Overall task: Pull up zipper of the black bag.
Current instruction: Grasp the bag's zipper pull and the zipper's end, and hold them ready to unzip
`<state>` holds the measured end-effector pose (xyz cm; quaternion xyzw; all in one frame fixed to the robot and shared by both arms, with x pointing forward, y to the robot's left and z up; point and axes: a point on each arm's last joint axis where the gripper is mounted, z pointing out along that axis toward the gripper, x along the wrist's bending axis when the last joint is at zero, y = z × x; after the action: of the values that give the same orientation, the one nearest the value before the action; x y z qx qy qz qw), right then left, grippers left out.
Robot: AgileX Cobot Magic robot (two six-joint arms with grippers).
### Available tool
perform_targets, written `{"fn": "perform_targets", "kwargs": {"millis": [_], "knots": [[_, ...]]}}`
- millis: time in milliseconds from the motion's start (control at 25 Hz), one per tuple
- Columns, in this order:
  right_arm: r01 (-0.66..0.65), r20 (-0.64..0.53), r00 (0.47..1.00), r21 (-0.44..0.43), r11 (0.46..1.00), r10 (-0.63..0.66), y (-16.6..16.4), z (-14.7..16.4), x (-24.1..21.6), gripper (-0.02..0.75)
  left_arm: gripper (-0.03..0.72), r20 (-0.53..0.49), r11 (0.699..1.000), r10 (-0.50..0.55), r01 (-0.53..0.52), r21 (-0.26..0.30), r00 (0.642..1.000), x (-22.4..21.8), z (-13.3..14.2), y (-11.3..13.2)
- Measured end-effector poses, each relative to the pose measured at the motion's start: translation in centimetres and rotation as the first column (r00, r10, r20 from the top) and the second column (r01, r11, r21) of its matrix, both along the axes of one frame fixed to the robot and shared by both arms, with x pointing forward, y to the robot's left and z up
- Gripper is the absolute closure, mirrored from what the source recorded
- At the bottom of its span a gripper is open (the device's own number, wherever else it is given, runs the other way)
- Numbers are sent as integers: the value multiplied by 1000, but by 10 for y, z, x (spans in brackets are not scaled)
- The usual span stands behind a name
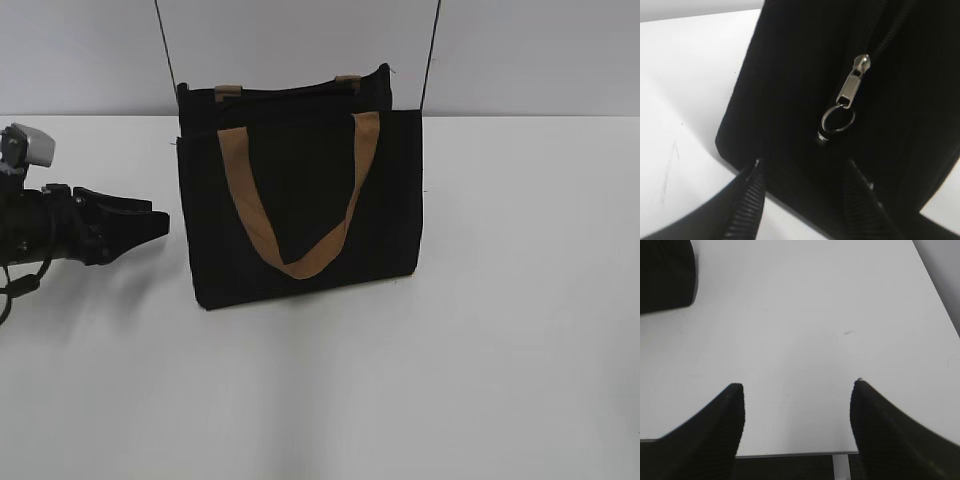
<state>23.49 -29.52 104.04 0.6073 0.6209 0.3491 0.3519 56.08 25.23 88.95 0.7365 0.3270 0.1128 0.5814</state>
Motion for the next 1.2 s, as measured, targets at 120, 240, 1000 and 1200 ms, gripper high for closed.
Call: {"fn": "perform_targets", "kwargs": {"millis": [120,240,1000,1200], "knots": [[0,0,1000,0,1000,0,0,0,0,234,305,-19,1000,-21,21,-13,1000,1,-7,-6],[0,0,1000,0,1000,0,0,0,0,234,305,-28,998,-63,62,-15,998,2,-14,-14],[0,0,1000,0,1000,0,0,0,0,234,340,5,992,-115,115,50,993,39,-29,-42],[0,0,1000,0,1000,0,0,0,0,234,437,5,993,-112,111,49,994,39,-29,-43]]}}
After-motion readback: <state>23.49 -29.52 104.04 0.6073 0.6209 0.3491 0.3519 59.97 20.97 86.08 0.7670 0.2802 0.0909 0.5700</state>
